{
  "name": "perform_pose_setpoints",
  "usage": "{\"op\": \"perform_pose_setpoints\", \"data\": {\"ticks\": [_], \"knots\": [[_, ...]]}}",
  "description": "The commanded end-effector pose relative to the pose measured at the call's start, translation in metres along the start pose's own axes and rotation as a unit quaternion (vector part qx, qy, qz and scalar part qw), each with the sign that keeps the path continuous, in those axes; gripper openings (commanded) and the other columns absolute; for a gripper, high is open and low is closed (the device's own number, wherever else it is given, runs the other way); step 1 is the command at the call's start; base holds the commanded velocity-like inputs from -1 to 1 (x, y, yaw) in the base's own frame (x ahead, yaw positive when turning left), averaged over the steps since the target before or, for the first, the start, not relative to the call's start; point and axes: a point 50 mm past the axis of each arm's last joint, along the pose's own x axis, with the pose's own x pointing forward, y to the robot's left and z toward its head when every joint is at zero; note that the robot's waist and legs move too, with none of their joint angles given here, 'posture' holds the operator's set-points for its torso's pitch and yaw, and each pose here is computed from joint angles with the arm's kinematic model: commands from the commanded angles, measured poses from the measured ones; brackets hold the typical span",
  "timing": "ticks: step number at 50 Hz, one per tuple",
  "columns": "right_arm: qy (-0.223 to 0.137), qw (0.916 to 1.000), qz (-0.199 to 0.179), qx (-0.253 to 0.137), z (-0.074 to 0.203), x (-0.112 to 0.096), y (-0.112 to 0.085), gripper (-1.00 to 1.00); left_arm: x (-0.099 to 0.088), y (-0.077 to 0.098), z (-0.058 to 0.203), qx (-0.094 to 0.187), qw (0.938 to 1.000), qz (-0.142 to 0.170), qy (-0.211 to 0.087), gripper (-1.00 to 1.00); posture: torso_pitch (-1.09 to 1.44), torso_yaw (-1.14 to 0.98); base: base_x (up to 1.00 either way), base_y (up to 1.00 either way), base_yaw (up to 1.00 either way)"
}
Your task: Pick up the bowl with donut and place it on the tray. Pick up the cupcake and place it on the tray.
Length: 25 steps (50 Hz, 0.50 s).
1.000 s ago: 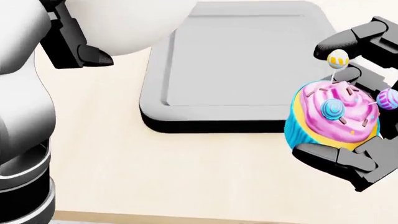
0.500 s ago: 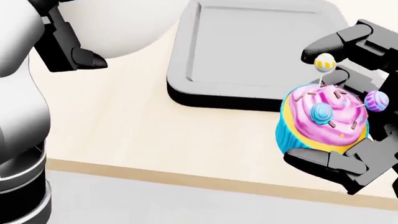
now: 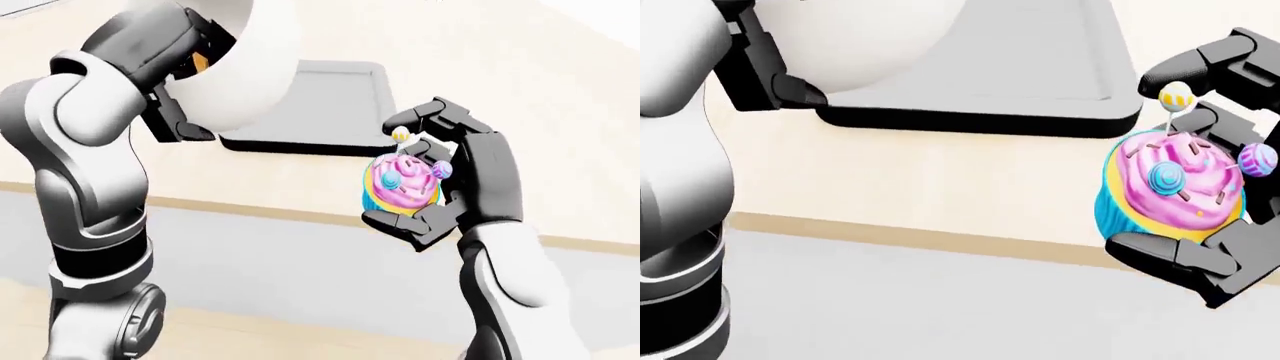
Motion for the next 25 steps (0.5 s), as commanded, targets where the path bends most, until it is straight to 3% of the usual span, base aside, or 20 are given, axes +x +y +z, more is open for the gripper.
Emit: {"op": "perform_pose_setpoints", "data": {"ticks": [1, 11, 21, 25], "knots": [[-0.046, 0.9989, 0.006, -0.005, 0.014, -0.002, 0.002, -1.0, -0.007, 0.02, 0.002, 0.007, 0.9988, 0.049, 0.0, -1.0, 0.0, 0.0, 0.0, 0.0, 0.0], [-0.047, 0.9988, 0.008, 0.007, 0.02, -0.002, 0.001, -1.0, -0.007, 0.029, 0.004, 0.007, 0.9984, 0.056, -0.001, -1.0, 0.0, 0.0, 0.0, 0.0, 0.0], [-0.044, 0.9989, 0.011, 0.007, 0.017, -0.002, 0.002, -1.0, -0.007, 0.03, 0.002, 0.006, 0.9983, 0.057, 0.0, -1.0, 0.0, 0.0, 0.0, 0.0, -0.98], [-0.055, 0.9984, 0.012, 0.003, 0.021, -0.001, 0.004, -1.0, -0.007, 0.033, -0.001, 0.006, 0.9982, 0.06, 0.003, -1.0, 0.0, 0.0, 0.0, 0.0, -0.12]]}}
